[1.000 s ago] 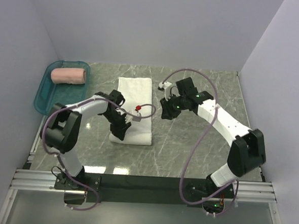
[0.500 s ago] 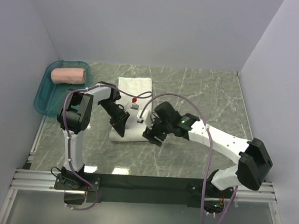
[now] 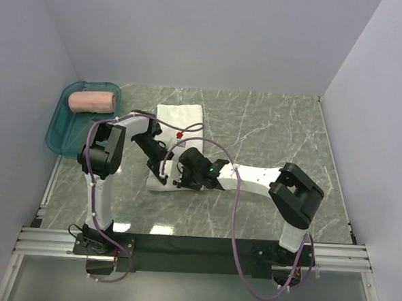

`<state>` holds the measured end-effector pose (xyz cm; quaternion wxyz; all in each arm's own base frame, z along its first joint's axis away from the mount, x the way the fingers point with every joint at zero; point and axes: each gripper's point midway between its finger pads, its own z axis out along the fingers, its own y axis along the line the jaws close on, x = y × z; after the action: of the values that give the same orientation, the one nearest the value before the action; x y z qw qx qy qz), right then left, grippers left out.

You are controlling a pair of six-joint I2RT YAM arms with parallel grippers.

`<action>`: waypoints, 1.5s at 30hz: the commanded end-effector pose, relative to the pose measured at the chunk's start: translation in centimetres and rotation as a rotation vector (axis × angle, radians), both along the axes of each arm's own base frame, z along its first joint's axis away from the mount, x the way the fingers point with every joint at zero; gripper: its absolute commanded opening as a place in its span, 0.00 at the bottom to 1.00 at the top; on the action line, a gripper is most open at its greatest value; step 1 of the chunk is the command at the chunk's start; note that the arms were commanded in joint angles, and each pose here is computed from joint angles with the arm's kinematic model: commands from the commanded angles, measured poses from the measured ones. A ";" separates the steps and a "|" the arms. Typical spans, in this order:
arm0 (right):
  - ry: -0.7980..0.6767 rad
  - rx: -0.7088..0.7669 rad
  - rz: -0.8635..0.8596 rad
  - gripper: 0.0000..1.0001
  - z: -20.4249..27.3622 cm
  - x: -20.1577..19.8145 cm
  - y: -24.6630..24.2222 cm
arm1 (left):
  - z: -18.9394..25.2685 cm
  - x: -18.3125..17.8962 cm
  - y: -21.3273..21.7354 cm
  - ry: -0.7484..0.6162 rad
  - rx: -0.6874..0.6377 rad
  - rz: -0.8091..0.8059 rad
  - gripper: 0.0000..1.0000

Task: Roll the towels
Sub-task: Roll the towel

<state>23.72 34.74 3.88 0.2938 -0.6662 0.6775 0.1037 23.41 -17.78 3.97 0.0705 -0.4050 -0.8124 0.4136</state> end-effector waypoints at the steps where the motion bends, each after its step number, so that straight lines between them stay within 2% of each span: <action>1: 0.109 -0.029 0.069 0.07 -2.7 -2.3 0.1 | -5.0 1.4 3.0 -0.119 0.145 -0.065 0.21; 2: 0.145 -0.025 0.084 0.02 -3.0 -3.0 0.1 | -4.6 1.5 3.0 -0.126 0.133 -0.055 0.25; 3: 0.182 -0.041 0.093 0.00 -3.4 -3.7 -0.3 | -3.8 1.9 2.9 -0.147 0.105 -0.028 0.27; 7: 0.364 -0.039 0.119 0.00 -3.5 -5.1 -0.7 | -0.5 3.4 2.9 -0.200 -0.008 0.075 0.43; 8: 0.409 -0.033 0.125 0.00 -3.3 -5.5 -0.6 | 0.2 3.8 3.0 -0.213 -0.028 0.103 0.49; 9: 0.494 -0.038 0.125 0.00 -3.4 -6.3 -1.2 | 1.0 4.6 3.6 -0.238 -0.048 0.147 0.52; 10: 0.519 -0.025 0.134 0.00 -2.9 -6.2 -0.7 | 2.7 5.3 3.6 -0.286 -0.086 0.176 0.53; 15: 0.722 -0.066 0.111 0.00 -3.6 -7.6 -1.3 | 6.9 8.0 5.7 -0.491 -0.108 0.320 0.55; 16: 0.745 -0.049 0.116 0.00 -3.2 -7.3 -0.7 | 8.9 8.9 6.0 -0.603 -0.122 0.338 0.56; 18: 0.815 -0.082 0.100 0.00 -4.2 -7.7 -1.2 | 8.9 8.0 6.6 -0.655 -0.101 0.349 0.59; 19: 0.837 -0.054 0.098 0.00 -3.8 -7.1 -0.7 | 10.4 7.8 6.8 -0.739 -0.109 0.343 0.60; 20: 0.883 -0.065 0.084 0.00 -4.6 -7.2 -0.9 | 9.4 6.6 7.1 -0.758 -0.092 0.314 0.62; 21: 0.929 -0.079 0.067 0.00 -4.7 -7.4 -1.3 | 10.4 5.7 7.1 -0.826 -0.091 0.291 0.63; 22: 0.962 -0.036 0.062 0.00 -4.1 -6.5 -0.7 | 10.3 5.3 7.2 -0.885 -0.086 0.245 0.64; 23: 1.001 -0.042 0.047 0.00 -4.8 -6.4 -0.9 | 8.6 3.8 7.3 -0.876 -0.070 0.219 0.65; 24: 1.029 -0.040 0.033 0.00 -4.8 -6.3 -1.0 | 9.0 3.2 7.3 -0.953 -0.039 0.177 0.65; 25: 1.036 -0.027 0.023 0.00 -4.7 -5.7 -0.8 | 7.3 2.2 7.2 -0.977 -0.024 0.127 0.65; 27: 1.087 -0.025 0.005 0.00 -5.0 -5.6 -1.0 | 7.2 1.4 6.3 -1.079 0.006 0.044 0.67; 31: 1.100 -0.023 -0.003 0.00 -5.1 -5.0 -0.7 | 5.5 0.0 4.5 -1.182 0.015 -0.078 0.72; 33: 1.109 -0.034 -0.008 0.00 -5.4 -5.1 -0.8 | 4.7 -0.5 3.4 -1.216 0.011 -0.150 0.73; 35: 1.113 -0.046 -0.015 0.00 -5.8 -5.0 -0.8 | 4.3 -0.3 3.2 -1.241 0.041 -0.172 0.73; 40: 1.124 -0.064 -0.031 0.00 -6.1 -5.0 -1.0 | 5.3 0.3 2.1 -1.312 0.018 -0.199 0.75; 43: 1.116 -0.065 -0.035 0.00 -6.2 -5.0 -1.0 | 4.4 0.1 2.0 -1.310 0.022 -0.242 0.75; 45: 1.113 -0.066 -0.046 0.00 -6.3 -4.8 -1.0 | 3.1 -0.7 1.9 -1.257 0.021 -0.281 0.74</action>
<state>20.84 37.26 4.14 -0.0504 -0.4977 0.7001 0.5096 22.48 -15.67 7.97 -0.3677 -0.6525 -0.6572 0.0848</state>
